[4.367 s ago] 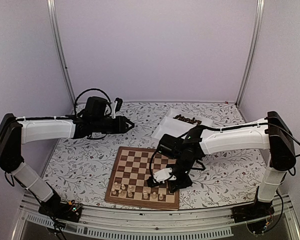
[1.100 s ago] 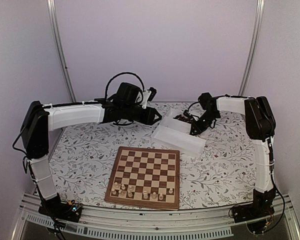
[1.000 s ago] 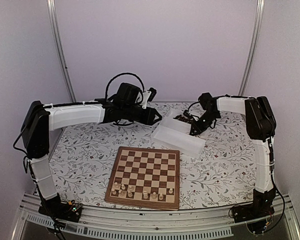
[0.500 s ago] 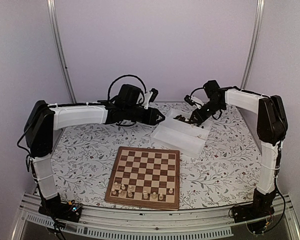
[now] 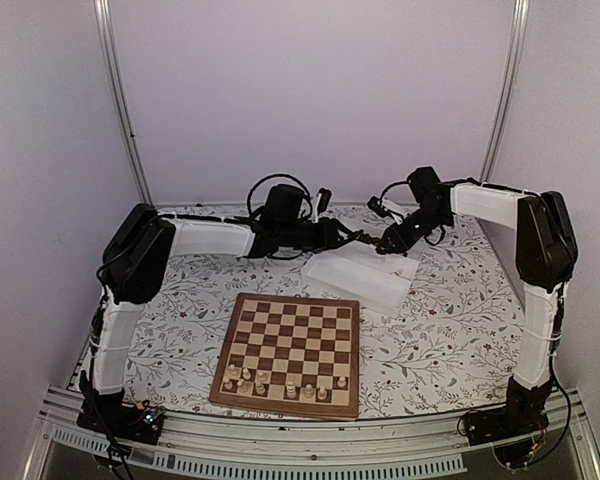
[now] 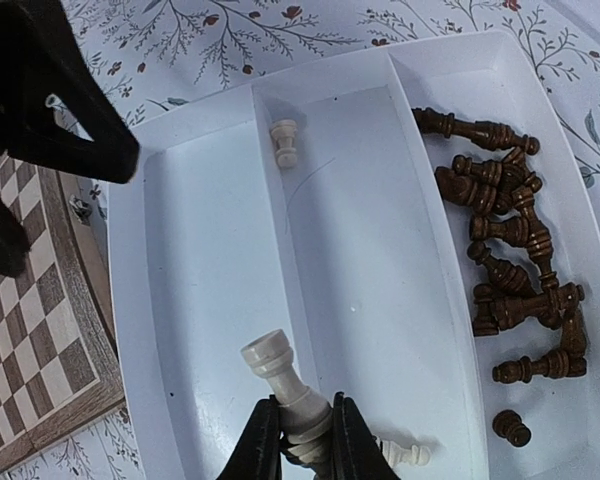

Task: Set up the chess pieces on the board
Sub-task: Pick up the chess piece from the storage box, then place the chess piece on the chessboard.

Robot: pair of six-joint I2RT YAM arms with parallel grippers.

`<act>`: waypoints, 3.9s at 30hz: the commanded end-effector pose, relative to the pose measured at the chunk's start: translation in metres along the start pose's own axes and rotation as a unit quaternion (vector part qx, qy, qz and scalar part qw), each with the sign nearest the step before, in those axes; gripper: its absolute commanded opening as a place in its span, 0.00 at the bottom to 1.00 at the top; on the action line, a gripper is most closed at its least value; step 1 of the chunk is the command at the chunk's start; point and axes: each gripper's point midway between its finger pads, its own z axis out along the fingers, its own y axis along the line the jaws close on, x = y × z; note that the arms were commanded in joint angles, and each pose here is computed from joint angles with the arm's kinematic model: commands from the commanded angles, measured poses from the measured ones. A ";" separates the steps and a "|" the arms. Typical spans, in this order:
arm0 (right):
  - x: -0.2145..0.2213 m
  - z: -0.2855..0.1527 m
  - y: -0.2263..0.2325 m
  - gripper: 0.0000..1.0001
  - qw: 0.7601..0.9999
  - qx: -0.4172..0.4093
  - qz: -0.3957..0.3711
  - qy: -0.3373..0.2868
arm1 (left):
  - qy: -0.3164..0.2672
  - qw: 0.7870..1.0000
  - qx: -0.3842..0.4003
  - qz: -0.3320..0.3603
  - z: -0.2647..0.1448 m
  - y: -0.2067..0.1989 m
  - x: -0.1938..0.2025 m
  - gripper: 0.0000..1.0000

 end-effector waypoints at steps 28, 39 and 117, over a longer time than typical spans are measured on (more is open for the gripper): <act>-0.019 -0.021 0.024 0.11 0.998 -0.028 -0.037 -0.044 | 0.021 0.987 0.129 -0.096 0.072 -0.027 0.015 0.32; -0.016 -0.026 0.018 0.24 0.998 -0.018 -0.033 -0.042 | 0.013 0.982 0.157 -0.103 0.076 -0.032 0.012 0.07; 0.038 -0.012 -0.026 0.06 0.999 -0.016 0.003 -0.037 | 0.370 0.810 -0.088 0.447 -0.124 -0.137 0.285 0.02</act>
